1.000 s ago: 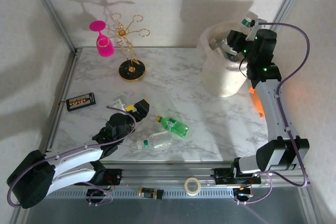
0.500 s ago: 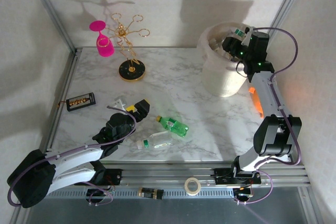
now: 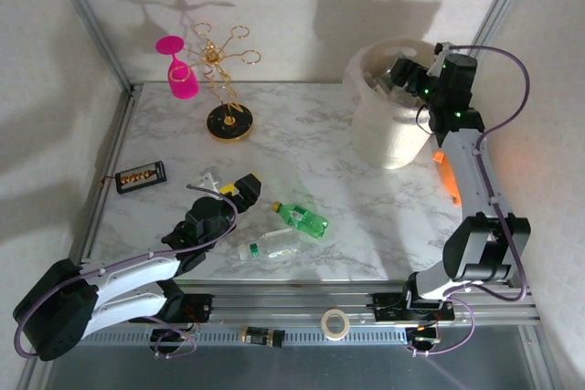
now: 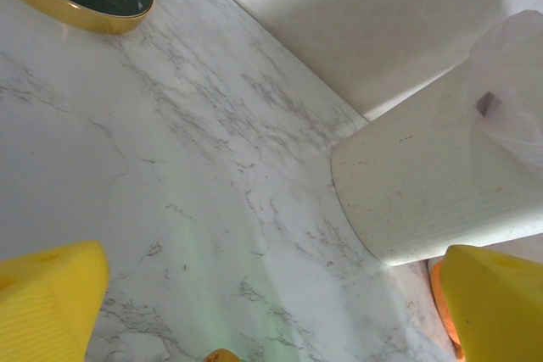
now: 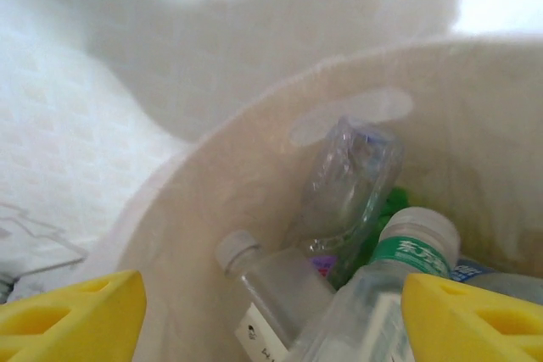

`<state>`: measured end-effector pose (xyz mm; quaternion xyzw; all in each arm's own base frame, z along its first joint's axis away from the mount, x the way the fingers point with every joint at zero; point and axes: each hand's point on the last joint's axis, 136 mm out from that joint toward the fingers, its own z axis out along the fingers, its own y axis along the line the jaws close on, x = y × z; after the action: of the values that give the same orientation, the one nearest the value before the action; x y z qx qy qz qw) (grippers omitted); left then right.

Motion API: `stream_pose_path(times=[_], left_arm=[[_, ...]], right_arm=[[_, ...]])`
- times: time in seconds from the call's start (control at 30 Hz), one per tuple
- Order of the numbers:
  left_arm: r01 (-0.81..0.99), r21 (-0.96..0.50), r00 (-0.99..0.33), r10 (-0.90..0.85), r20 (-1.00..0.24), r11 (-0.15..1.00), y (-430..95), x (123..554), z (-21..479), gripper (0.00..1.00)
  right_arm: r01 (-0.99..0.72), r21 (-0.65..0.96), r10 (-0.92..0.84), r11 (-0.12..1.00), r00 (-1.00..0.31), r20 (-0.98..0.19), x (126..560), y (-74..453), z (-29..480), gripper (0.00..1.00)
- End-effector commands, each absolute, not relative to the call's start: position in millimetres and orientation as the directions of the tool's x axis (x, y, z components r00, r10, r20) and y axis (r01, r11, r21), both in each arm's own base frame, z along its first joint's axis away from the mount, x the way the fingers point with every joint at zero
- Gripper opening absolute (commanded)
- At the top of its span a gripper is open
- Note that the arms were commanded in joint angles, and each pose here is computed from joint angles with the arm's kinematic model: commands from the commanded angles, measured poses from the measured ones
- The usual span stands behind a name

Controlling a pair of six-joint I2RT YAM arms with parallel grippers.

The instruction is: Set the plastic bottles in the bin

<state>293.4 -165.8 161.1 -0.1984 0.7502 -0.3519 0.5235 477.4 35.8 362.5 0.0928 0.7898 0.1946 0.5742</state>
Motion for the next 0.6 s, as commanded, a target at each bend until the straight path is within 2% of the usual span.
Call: stream_pose_path(times=[0.0,0.27,0.4,0.57], left_arm=[[0.076,-0.748,-0.349,-0.685,-0.639,0.659,-164.9,298.9,170.8,1.0],[0.05,-0.742,-0.329,-0.69,-0.644,0.669,-161.1,304.1,173.0,1.0],[0.019,-0.748,-0.315,-0.706,-0.634,0.663,-153.9,306.9,171.7,1.0],[-0.032,-0.761,-0.295,-0.734,-0.612,0.648,-139.2,310.4,168.2,1.0]], right_arm=[[-0.11,0.374,0.35,0.921,-0.191,-0.917,452.2,29.0,413.6,0.79],[-0.395,0.366,0.311,0.843,-0.198,-0.93,400.3,90.0,431.6,0.75],[-0.522,0.318,0.231,0.791,-0.226,-0.946,373.7,142.7,417.6,0.75],[-0.628,0.321,0.139,0.709,-0.322,-0.937,345.0,203.1,379.9,0.74]])
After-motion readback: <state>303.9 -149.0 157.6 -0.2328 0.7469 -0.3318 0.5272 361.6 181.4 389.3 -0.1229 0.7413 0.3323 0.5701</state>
